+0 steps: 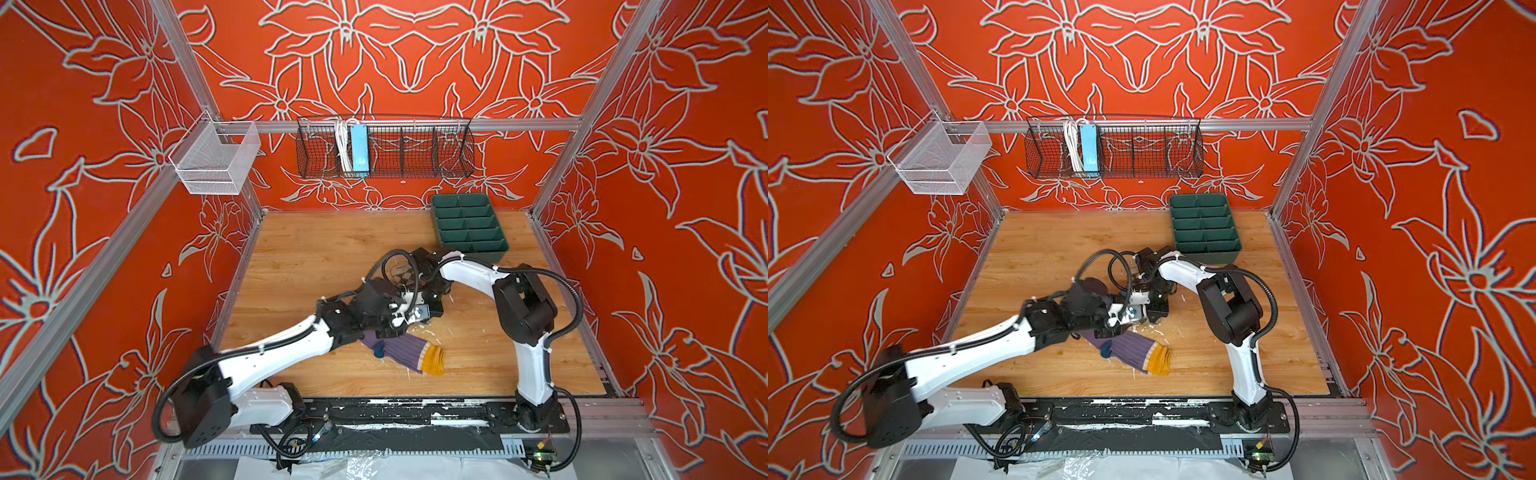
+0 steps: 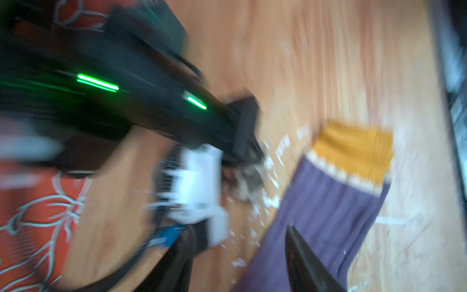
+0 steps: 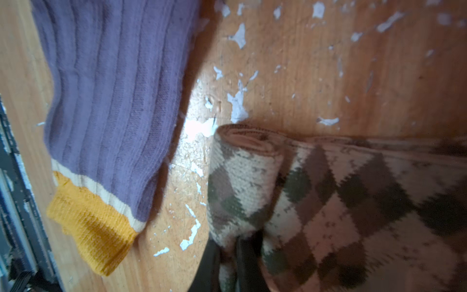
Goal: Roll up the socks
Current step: 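Roll the argyle cuff farther toward the toe with both grippers pinching it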
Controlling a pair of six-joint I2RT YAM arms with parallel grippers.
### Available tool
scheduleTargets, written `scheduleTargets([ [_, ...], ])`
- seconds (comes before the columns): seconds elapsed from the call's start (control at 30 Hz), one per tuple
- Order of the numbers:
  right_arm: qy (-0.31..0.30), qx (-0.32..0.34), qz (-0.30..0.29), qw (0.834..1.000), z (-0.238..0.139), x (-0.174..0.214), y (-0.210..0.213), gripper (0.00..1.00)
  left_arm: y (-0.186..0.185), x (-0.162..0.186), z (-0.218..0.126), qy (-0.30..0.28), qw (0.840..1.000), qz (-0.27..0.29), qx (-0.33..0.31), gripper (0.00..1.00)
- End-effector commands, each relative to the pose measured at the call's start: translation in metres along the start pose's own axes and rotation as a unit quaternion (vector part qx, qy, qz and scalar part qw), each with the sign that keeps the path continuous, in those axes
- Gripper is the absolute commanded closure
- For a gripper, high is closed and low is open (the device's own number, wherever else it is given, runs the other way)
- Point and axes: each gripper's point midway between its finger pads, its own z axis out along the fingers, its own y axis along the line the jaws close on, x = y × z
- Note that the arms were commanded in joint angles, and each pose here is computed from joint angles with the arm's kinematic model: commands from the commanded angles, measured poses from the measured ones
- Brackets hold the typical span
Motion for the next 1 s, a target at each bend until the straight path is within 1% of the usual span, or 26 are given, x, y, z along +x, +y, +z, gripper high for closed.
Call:
scheduleTargets([
  [0.0,0.015,-0.081,0.021,0.996,0.026,0.007,0.023,1.00,0.011,0.010,0.020,0.040,0.995,0.071,-0.061,0.44],
  [0.3,0.002,-0.093,0.029,0.995,0.029,0.004,0.021,1.00,0.013,0.025,0.069,0.092,0.990,0.083,-0.071,0.46],
  [0.37,-0.001,-0.094,0.030,0.995,0.029,0.003,0.021,1.00,0.011,0.030,0.077,0.106,0.989,0.086,-0.063,0.47],
  [0.5,-0.006,-0.091,0.034,0.995,0.026,0.003,0.019,1.00,0.002,0.041,0.093,0.137,0.987,0.076,-0.039,0.53],
  [0.6,-0.010,-0.084,0.038,0.996,0.024,0.004,0.016,1.00,-0.007,0.045,0.100,0.141,0.988,0.062,-0.020,0.57],
  [0.63,-0.011,-0.082,0.040,0.996,0.023,0.004,0.015,1.00,-0.009,0.047,0.102,0.142,0.988,0.057,-0.015,0.61],
  [0.73,-0.015,-0.079,0.043,0.996,0.021,0.003,0.014,1.00,-0.016,0.051,0.108,0.149,0.988,0.040,-0.002,0.80],
  [0.77,-0.015,-0.079,0.046,0.996,0.021,0.004,0.014,1.00,-0.018,0.053,0.110,0.154,0.987,0.040,0.003,0.84],
  [0.83,-0.012,-0.074,0.053,0.996,0.021,0.006,0.015,1.00,-0.019,0.056,0.114,0.165,0.986,0.021,0.006,0.95],
  [0.87,-0.017,-0.063,0.053,0.996,0.021,0.005,0.012,1.00,-0.021,0.059,0.115,0.172,0.985,0.014,0.012,0.98],
  [0.9,-0.017,-0.052,0.056,0.997,0.021,0.007,0.009,1.00,-0.021,0.060,0.115,0.179,0.984,0.007,0.015,1.00],
  [0.97,-0.021,-0.030,0.063,0.997,0.019,0.010,0.005,1.00,-0.021,0.063,0.115,0.192,0.981,-0.013,0.027,1.00],
])
